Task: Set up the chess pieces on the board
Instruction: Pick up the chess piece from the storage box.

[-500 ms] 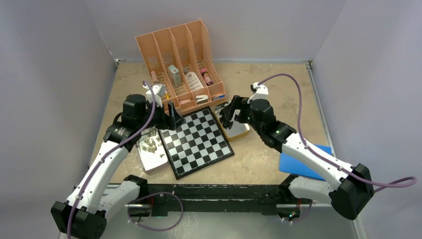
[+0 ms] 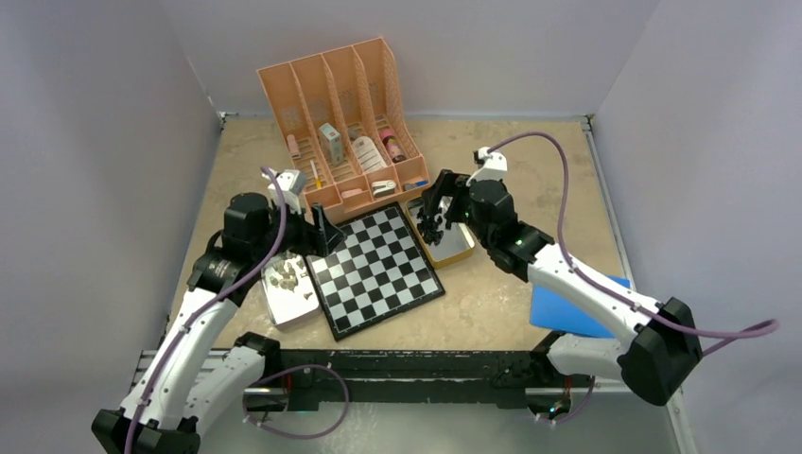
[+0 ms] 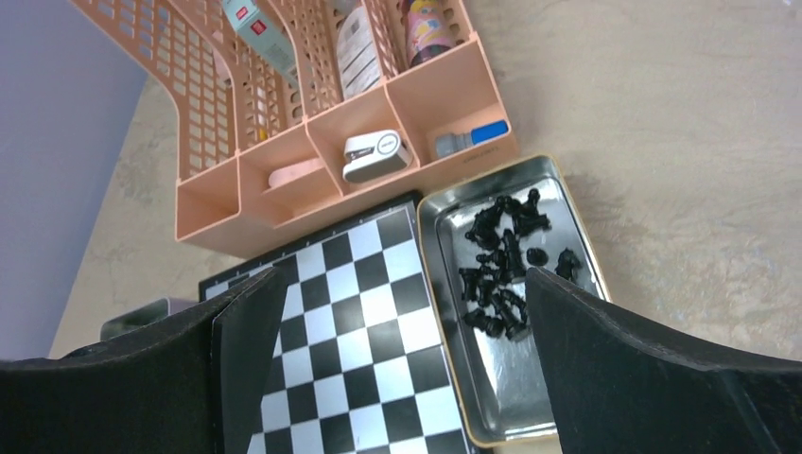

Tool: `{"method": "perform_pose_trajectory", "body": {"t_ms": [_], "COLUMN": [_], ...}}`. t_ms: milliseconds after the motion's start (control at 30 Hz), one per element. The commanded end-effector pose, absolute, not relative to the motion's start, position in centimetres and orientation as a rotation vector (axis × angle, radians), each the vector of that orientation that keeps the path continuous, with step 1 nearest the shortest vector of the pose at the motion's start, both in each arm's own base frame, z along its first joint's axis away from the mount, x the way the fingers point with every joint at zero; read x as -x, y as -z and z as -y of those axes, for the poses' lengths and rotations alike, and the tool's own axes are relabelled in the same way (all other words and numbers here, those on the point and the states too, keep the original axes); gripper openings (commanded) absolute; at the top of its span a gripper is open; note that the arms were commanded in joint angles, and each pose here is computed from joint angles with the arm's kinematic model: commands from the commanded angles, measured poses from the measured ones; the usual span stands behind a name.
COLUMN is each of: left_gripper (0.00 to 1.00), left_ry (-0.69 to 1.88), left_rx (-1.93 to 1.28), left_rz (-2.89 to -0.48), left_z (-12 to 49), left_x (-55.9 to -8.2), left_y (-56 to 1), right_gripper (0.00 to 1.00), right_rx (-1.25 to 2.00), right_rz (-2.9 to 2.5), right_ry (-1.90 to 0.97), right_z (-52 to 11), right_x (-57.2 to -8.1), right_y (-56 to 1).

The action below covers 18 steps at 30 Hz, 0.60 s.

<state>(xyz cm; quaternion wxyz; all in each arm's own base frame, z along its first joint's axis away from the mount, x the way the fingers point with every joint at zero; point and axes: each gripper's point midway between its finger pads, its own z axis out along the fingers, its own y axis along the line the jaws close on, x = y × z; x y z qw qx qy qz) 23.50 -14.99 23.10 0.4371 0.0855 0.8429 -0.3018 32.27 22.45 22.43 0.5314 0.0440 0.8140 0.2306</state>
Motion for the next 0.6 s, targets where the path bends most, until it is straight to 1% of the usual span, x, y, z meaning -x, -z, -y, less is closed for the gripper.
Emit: {"method": "perform_pose_trajectory", "body": {"t_ms": [0,33,67,200,267,333,467,567], "left_gripper": [0.73,0.73,0.73,0.72,0.72,0.72,0.72,0.72], "left_ry": [0.676,0.658,0.645,0.600,0.574,0.564,0.562,0.553], "left_rx": [-0.092,-0.083,-0.082,-0.106,-0.096,-0.083,-0.074,-0.072], "left_rz": [-2.047,-2.044,-2.037,-2.019,-2.020,-2.012,-1.994,-1.991], "left_z": [13.3,13.0,12.8,12.1,11.6,11.3,11.1,11.0], "left_x": [-24.0,-23.9,-23.9,-23.5,-23.2,-23.0,-22.8,-22.9], "left_y": [-23.9,-23.8,-23.9,-24.0,-23.8,-23.8,-24.0,-24.0], "right_gripper": [0.97,0.94,0.90,0.57,0.45,0.40,0.36,0.35], "right_rx": [-0.121,-0.101,-0.087,-0.049,-0.034,-0.013,0.018,0.042], "right_rz": [-1.779,-1.780,-1.784,-1.858,-1.888,-1.903,-1.938,-1.979], "right_ry": [-0.522,-0.503,-0.478,-0.351,-0.310,-0.281,-0.244,-0.252], "right_z": [-22.9,-23.4,-23.7,-24.8,-25.2,-25.3,-25.4,-25.9], "right_x": [-35.5,-36.2,-36.9,-39.8,-40.5,-41.0,-41.8,-42.5], "right_y": [-26.3,-26.0,-25.8,-22.6,-21.0,-19.6,-16.7,-14.5]}}
